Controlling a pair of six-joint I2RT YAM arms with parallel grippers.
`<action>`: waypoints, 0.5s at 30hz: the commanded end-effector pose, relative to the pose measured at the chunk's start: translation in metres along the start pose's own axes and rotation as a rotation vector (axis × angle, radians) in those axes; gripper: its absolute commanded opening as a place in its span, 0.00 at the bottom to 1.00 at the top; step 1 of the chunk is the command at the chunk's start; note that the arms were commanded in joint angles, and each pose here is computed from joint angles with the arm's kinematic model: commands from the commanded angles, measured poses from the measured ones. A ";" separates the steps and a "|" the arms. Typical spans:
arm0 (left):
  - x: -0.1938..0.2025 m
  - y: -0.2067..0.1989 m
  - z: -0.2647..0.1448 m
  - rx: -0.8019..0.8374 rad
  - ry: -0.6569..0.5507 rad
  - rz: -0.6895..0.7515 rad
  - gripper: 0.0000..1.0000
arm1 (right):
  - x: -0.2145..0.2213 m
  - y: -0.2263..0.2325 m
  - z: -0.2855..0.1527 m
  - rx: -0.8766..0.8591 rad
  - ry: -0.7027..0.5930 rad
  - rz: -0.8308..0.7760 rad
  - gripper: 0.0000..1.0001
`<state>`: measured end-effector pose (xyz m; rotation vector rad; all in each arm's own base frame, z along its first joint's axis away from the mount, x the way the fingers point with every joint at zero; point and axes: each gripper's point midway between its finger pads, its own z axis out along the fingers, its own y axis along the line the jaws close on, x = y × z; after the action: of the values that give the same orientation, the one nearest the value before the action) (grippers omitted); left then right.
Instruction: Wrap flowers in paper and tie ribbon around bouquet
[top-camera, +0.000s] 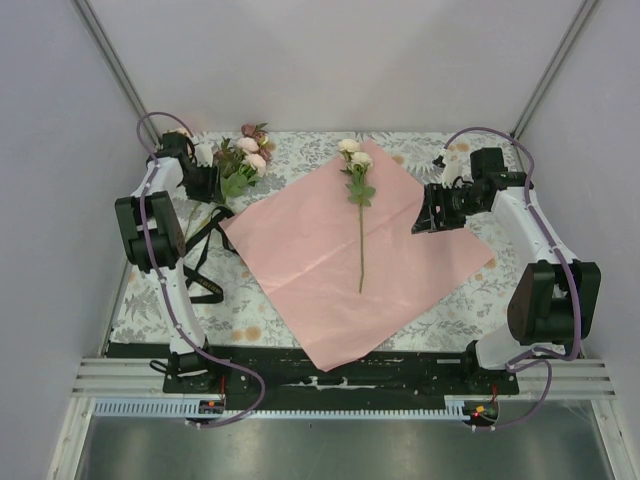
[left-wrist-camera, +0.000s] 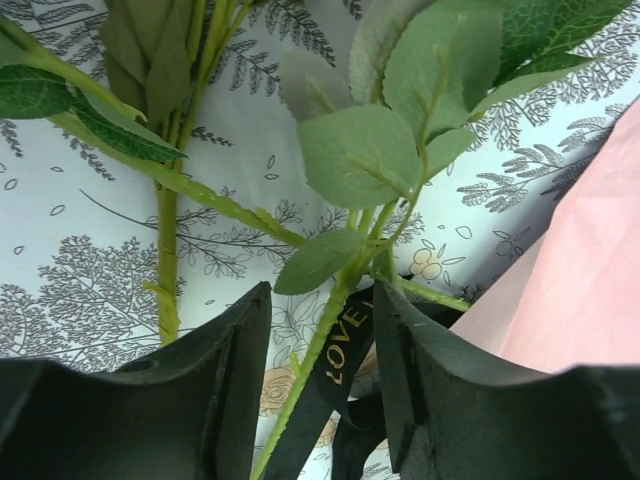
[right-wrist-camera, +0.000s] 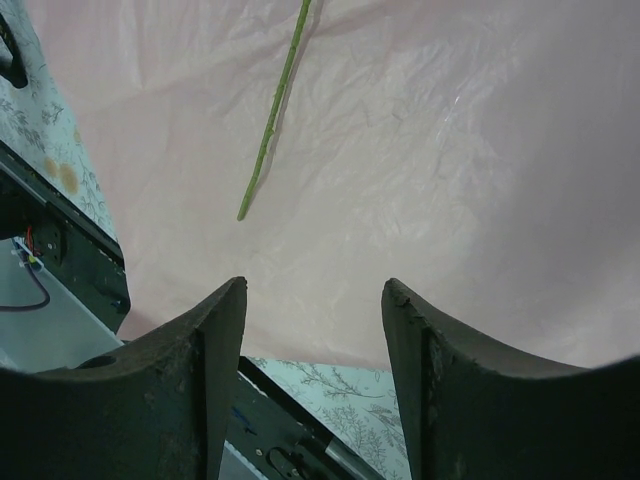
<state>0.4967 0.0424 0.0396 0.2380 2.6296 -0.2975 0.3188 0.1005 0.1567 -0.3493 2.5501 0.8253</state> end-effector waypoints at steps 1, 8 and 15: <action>-0.047 -0.012 -0.028 0.026 -0.162 0.088 0.49 | -0.007 0.004 -0.004 -0.004 -0.032 -0.009 0.64; -0.044 -0.019 -0.008 0.061 -0.105 0.194 0.46 | -0.001 0.001 -0.002 0.008 -0.016 -0.006 0.64; -0.046 -0.021 0.013 0.022 -0.077 0.267 0.46 | -0.001 0.001 -0.002 0.007 -0.010 -0.004 0.64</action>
<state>0.5243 0.0168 0.0653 0.4608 2.5029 -0.2899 0.3167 0.1001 0.1536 -0.3414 2.5619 0.8258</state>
